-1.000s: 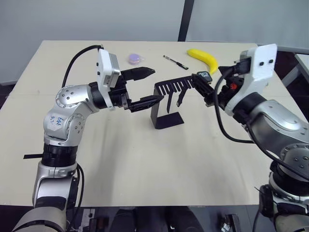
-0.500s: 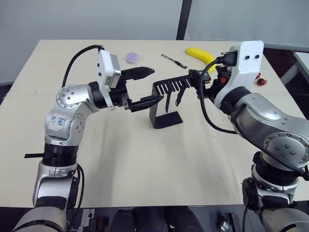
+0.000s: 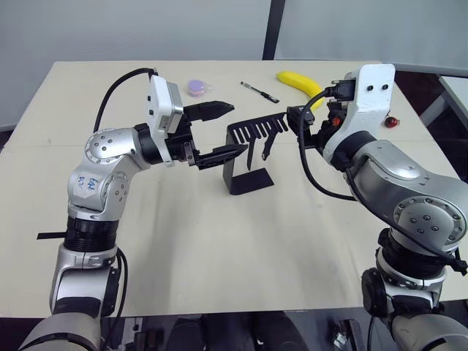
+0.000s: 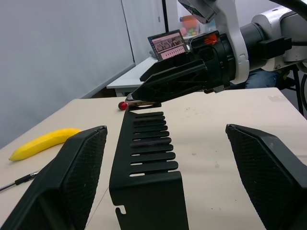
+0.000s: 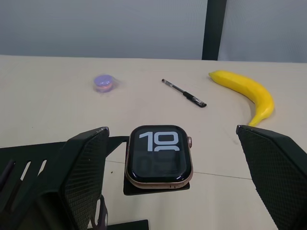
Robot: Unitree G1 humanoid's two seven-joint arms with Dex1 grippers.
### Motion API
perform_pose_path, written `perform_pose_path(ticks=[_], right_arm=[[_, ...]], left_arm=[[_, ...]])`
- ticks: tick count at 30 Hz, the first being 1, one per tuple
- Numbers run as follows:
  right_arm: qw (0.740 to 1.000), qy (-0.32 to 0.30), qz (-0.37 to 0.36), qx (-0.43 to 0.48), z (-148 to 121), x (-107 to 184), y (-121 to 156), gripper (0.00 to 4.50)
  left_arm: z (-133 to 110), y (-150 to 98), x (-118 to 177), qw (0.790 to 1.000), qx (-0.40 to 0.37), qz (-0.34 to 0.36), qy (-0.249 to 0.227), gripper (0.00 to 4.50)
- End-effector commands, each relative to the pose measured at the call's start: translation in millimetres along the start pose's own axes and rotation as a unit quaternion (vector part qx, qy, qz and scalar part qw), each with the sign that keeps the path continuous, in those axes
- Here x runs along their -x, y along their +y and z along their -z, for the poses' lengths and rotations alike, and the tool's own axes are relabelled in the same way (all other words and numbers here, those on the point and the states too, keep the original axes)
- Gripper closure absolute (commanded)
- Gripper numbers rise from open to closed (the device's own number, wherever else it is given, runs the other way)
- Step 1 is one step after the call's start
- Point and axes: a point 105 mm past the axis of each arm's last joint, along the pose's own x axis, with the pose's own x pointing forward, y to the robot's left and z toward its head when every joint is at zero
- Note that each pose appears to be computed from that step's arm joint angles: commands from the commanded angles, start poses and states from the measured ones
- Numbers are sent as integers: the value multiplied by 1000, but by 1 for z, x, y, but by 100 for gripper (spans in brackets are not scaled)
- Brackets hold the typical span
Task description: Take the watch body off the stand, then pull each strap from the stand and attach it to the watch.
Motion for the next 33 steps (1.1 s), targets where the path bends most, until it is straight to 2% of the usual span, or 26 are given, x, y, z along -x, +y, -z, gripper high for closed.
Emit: perform_pose_path(ticks=[1, 33], right_arm=[[1000, -20, -5, -3, -12, 1, -1, 51], [1000, -3, -11, -6, 0, -4, -4, 51]], left_arm=[[-14, 0, -1, 999, -30, 1, -15, 0], [-17, 1, -2, 999, -41, -3, -14, 0]])
